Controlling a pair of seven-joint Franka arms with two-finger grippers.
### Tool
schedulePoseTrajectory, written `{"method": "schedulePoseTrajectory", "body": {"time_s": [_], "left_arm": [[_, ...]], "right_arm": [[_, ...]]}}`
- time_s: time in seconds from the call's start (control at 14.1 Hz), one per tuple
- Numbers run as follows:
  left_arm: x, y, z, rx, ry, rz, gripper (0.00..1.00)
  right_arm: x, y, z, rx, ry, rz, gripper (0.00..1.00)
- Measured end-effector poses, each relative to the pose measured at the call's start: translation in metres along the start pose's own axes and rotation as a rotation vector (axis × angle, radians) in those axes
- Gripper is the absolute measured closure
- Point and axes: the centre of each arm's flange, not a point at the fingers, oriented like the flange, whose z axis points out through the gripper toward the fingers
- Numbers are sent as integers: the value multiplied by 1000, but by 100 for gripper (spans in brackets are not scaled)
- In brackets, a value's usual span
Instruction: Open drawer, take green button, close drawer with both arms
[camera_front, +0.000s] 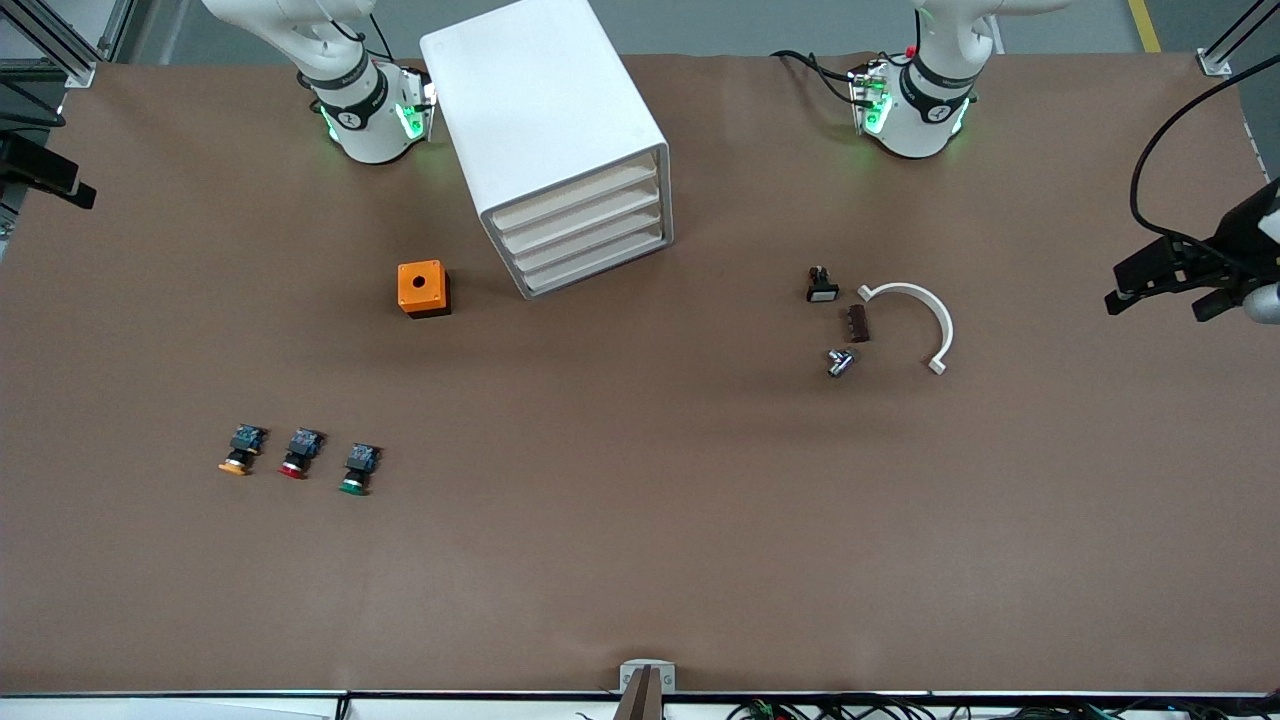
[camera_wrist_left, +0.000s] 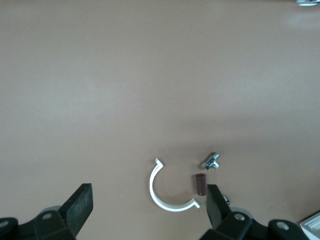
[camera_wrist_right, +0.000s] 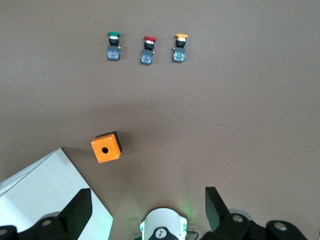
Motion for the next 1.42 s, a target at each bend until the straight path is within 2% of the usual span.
{"method": "schedulePoseTrajectory", "body": {"time_s": [0.14, 0.35, 1.06, 1.42], "left_arm": [[3, 5, -15, 0, 33, -31, 0], [4, 8, -21, 0, 45, -82, 0], [-2, 13, -15, 39, -19, -70, 0], [-3, 28, -14, 70, -30, -33, 0]], "right_arm": [[3, -5, 0, -1, 22, -10, 0], [9, -9, 6, -1, 35, -17, 0], [11, -13, 14, -2, 28, -40, 0], [14, -13, 7, -1, 82, -47, 0]]}}
